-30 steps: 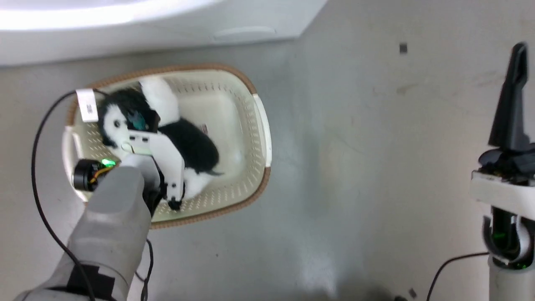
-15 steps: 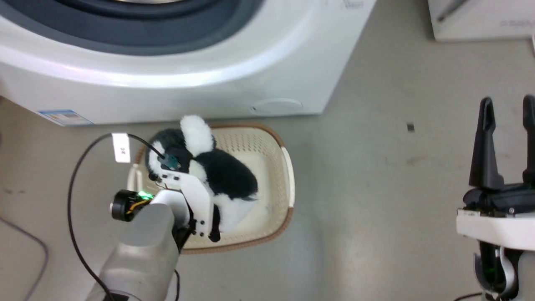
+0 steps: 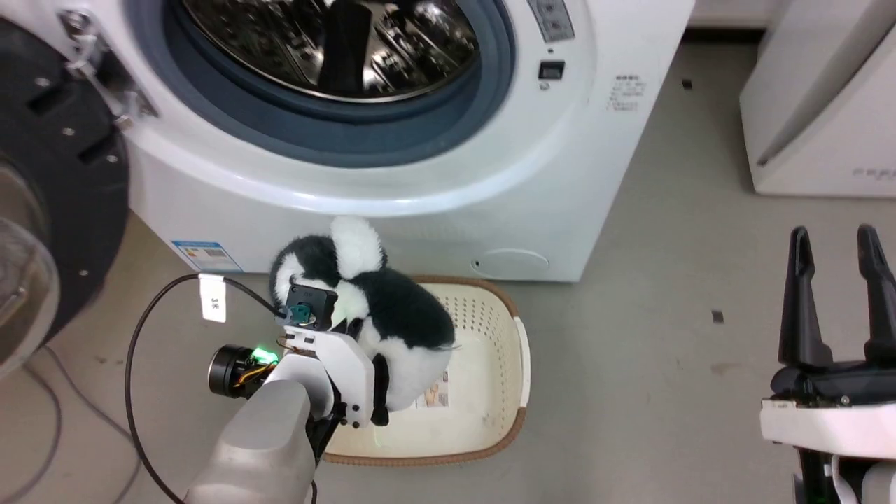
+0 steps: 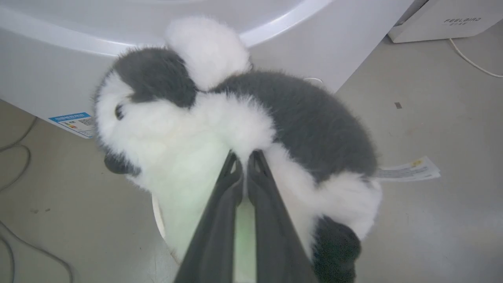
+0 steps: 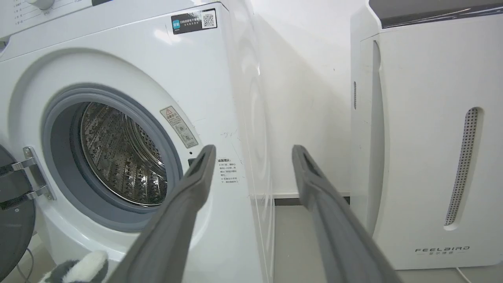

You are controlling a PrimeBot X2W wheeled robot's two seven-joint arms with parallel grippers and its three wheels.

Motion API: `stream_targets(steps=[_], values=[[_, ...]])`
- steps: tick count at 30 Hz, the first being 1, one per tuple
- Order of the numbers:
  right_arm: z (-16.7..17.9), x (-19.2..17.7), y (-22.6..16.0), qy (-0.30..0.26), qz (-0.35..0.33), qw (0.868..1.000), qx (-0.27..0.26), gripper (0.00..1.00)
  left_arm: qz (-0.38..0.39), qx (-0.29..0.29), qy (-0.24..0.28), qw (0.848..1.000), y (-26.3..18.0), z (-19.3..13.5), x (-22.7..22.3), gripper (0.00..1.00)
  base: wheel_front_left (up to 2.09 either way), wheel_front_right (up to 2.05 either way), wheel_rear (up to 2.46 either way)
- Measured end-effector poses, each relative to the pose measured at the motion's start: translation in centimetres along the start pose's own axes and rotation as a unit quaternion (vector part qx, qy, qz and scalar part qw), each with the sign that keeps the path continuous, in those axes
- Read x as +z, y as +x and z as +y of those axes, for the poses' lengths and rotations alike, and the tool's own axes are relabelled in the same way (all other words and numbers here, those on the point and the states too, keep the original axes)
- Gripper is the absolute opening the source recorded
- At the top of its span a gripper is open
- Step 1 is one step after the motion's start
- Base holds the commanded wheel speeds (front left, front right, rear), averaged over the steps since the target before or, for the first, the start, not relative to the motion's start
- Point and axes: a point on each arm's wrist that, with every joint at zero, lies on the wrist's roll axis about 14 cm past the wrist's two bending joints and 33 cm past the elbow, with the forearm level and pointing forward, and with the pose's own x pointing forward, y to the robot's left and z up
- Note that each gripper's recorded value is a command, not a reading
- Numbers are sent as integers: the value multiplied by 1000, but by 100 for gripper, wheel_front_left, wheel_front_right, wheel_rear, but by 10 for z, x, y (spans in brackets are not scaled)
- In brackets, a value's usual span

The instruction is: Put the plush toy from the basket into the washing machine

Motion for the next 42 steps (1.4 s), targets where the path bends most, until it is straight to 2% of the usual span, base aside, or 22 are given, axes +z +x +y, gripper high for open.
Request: stream_targets(steps=[10, 19, 25, 34, 42], values=[[9, 12, -4, 4, -12, 1000, 11, 100, -110, 22, 0, 994, -15, 8, 57, 0, 0, 0, 0], [8, 8, -3, 3, -9, 1000, 10, 100, -232, 50, 12, 971, -31, 17, 120, 0, 0, 0, 0], [7, -2, 0, 1, 2, 1000, 11, 100, -273, 61, 15, 960, -30, 21, 145, 0, 0, 0, 0], [-3, -21, 19, -3, 8, 1000, 1, 100, -289, 80, 16, 954, 7, 38, 165, 0, 0, 0, 0], [-31, -49, 23, -16, 36, 999, -31, 100, -321, 79, 21, 944, 62, 46, 208, 0, 0, 0, 0]])
